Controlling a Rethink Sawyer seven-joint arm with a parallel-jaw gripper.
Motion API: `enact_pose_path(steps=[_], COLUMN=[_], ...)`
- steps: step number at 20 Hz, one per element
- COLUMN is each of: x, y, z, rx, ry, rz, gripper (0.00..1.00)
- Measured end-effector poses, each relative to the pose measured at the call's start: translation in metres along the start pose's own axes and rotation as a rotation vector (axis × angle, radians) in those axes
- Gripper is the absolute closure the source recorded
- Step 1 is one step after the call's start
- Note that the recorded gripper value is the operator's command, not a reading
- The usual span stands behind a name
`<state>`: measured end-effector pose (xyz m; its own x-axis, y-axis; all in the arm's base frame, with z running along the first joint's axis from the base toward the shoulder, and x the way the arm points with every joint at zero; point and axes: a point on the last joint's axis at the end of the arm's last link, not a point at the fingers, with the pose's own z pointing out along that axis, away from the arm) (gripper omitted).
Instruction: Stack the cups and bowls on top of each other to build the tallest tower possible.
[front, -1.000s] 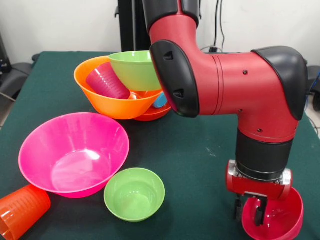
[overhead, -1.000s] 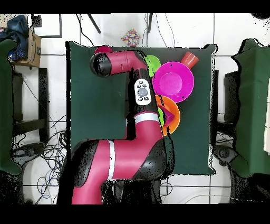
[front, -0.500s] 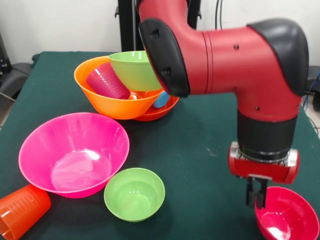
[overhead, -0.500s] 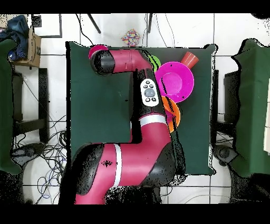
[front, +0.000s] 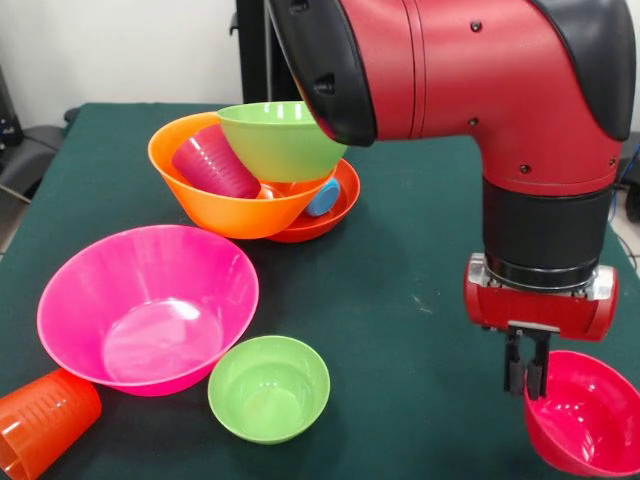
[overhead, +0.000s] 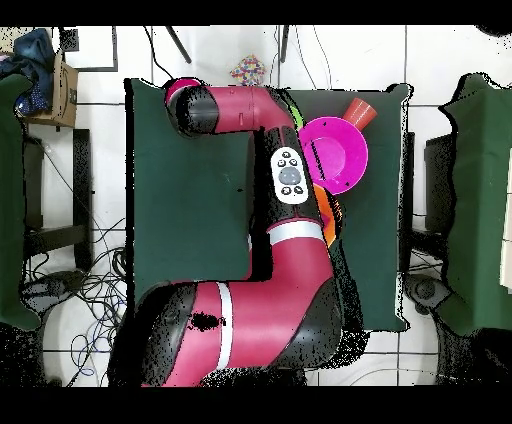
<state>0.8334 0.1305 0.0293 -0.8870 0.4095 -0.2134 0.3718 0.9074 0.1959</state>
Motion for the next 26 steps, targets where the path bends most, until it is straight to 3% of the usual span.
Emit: enact_pose_path(steps=[8,13,19,20,23,26], x=[0.005,0.014,0.030,0.034,0.039,0.042], y=[0.000,0.001,-0.005,-0.009,-0.012,-0.015], z=[-0.002,-0.007,-0.026,-0.039,-0.054,-0.089], rx=[0.000,-0.012,-0.022,-0.026,-0.032,-0.046], ry=[0.010,0.042,0.121,0.158,0.197,0.271], rz=[-0.003,0.002,0.014,0.018,0.021,0.022], gripper=[1.00,1.00,1.00,1.00,1.00,1.00])
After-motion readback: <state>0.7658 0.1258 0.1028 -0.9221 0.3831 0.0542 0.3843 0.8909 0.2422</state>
